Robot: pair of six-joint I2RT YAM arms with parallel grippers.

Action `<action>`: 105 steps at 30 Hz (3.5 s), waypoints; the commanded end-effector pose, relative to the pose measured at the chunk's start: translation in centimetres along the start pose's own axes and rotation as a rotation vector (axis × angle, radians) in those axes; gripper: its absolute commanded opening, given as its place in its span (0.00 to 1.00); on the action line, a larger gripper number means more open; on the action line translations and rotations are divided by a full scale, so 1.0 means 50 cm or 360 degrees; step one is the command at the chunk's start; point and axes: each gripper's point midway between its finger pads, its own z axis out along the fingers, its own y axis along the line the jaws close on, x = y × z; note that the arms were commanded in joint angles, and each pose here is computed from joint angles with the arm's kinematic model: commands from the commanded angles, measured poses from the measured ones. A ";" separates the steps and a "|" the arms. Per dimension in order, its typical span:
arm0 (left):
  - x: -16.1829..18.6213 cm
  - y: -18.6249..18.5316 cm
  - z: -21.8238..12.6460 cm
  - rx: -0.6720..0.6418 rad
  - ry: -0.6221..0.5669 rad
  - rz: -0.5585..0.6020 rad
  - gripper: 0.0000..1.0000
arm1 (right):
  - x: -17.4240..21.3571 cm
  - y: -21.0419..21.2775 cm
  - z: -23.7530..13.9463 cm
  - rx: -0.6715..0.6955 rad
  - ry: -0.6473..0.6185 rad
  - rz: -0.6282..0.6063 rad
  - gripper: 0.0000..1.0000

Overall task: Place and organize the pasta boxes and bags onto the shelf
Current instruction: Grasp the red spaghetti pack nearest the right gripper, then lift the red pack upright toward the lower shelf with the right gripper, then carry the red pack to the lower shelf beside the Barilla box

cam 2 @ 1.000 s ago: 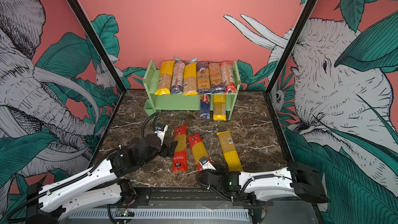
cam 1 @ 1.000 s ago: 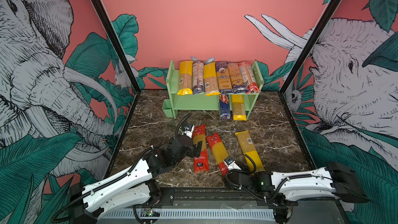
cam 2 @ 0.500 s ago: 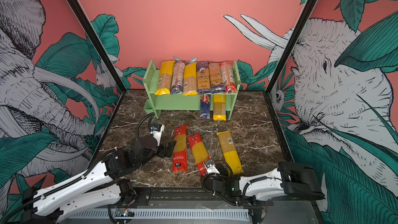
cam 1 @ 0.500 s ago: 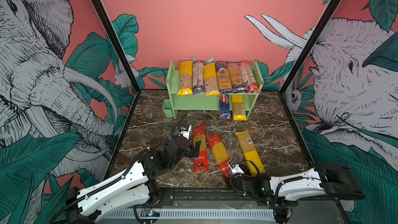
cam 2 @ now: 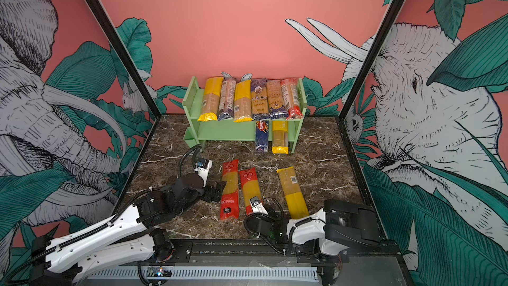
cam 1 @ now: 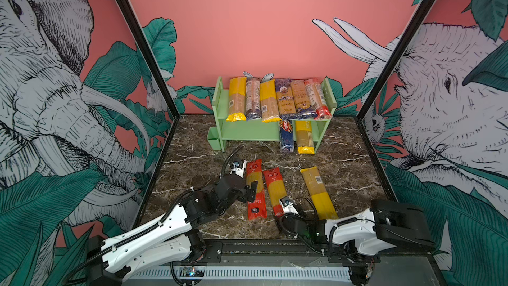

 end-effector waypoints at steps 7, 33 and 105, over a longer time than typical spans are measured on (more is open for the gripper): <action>-0.025 0.026 -0.044 -0.0039 -0.0089 -0.0056 0.99 | 0.077 -0.035 0.000 -0.0005 0.0232 -0.0029 0.00; -0.047 0.080 -0.105 -0.0131 -0.0240 -0.0017 0.99 | -0.308 0.028 -0.203 -0.0025 -0.0328 -0.0183 0.00; -0.077 0.120 -0.159 -0.0225 -0.0365 0.0121 0.99 | -0.717 -0.196 0.166 0.0677 -0.0640 0.0422 0.24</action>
